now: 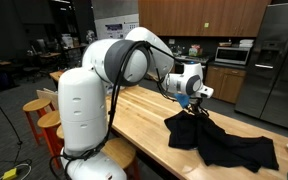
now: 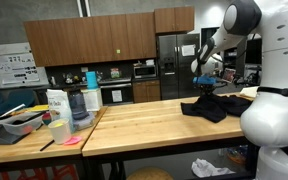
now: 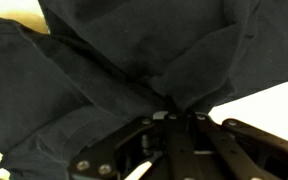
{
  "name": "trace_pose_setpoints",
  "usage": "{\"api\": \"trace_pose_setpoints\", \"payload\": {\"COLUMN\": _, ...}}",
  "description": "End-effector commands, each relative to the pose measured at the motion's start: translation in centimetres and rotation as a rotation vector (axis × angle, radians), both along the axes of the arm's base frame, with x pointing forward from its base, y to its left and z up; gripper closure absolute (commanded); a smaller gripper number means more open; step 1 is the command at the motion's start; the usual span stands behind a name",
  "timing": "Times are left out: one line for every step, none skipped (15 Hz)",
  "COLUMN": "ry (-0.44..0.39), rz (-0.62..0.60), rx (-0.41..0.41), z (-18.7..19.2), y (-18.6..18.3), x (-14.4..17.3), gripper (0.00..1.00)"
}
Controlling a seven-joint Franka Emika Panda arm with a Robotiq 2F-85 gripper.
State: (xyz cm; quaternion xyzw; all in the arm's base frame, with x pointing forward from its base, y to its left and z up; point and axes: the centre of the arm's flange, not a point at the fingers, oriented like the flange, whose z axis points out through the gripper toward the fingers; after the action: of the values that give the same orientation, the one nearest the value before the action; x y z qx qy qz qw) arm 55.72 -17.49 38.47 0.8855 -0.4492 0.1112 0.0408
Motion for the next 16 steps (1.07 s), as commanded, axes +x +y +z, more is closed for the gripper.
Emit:
{"api": "trace_pose_setpoints", "payload": {"ry": -0.041, "rz": 0.101, "rx": 0.002, "z": 1.0, "y": 2.7, "x": 2.4, "gripper": 0.98}}
{"api": "trace_pose_setpoints", "payload": {"ry": -0.054, "rz": 0.122, "rx": 0.014, "z": 1.1, "y": 3.6, "x": 2.9, "gripper": 0.98}}
{"api": "trace_pose_setpoints", "payload": {"ry": -0.070, "rz": 0.146, "rx": 0.028, "z": 1.2, "y": 4.5, "x": 3.3, "gripper": 0.98}}
{"api": "trace_pose_setpoints", "payload": {"ry": -0.083, "rz": 0.163, "rx": 0.042, "z": 1.3, "y": 5.4, "x": 3.7, "gripper": 0.98}}
{"api": "trace_pose_setpoints", "payload": {"ry": -0.091, "rz": 0.185, "rx": 0.054, "z": 1.2, "y": 6.1, "x": 4.0, "gripper": 0.98}}
{"api": "trace_pose_setpoints", "payload": {"ry": -0.094, "rz": 0.204, "rx": 0.060, "z": 1.2, "y": 6.9, "x": 4.3, "gripper": 0.98}}
{"api": "trace_pose_setpoints", "payload": {"ry": -0.093, "rz": 0.226, "rx": 0.064, "z": 1.0, "y": 7.7, "x": 4.7, "gripper": 0.98}}
{"api": "trace_pose_setpoints", "payload": {"ry": -0.086, "rz": 0.246, "rx": 0.064, "z": 0.8, "y": 8.5, "x": 5.1, "gripper": 0.98}}
{"api": "trace_pose_setpoints", "payload": {"ry": -0.079, "rz": 0.267, "rx": 0.063, "z": 0.7, "y": 9.3, "x": 5.4, "gripper": 0.98}}
{"api": "trace_pose_setpoints", "payload": {"ry": -0.069, "rz": 0.285, "rx": 0.058, "z": 0.6, "y": 10.1, "x": 5.8, "gripper": 0.98}}
{"api": "trace_pose_setpoints", "payload": {"ry": -0.066, "rz": 0.304, "rx": 0.055, "z": 0.5, "y": 10.8, "x": 6.4, "gripper": 0.98}}
{"api": "trace_pose_setpoints", "payload": {"ry": -0.063, "rz": 0.318, "rx": 0.050, "z": 1.0, "y": 11.5, "x": 6.8, "gripper": 0.98}}
{"api": "trace_pose_setpoints", "payload": {"ry": -0.061, "rz": 0.330, "rx": 0.043, "z": 1.3, "y": 12.2, "x": 7.3, "gripper": 0.98}}
{"api": "trace_pose_setpoints", "payload": {"ry": -0.063, "rz": 0.345, "rx": 0.033, "z": 1.6, "y": 12.9, "x": 7.9, "gripper": 0.98}}
{"api": "trace_pose_setpoints", "payload": {"ry": -0.064, "rz": 0.358, "rx": 0.027, "z": 2.1, "y": 13.7, "x": 8.2, "gripper": 0.98}}
{"api": "trace_pose_setpoints", "payload": {"ry": -0.065, "rz": 0.371, "rx": 0.014, "z": 2.6, "y": 14.4, "x": 8.6, "gripper": 0.98}}
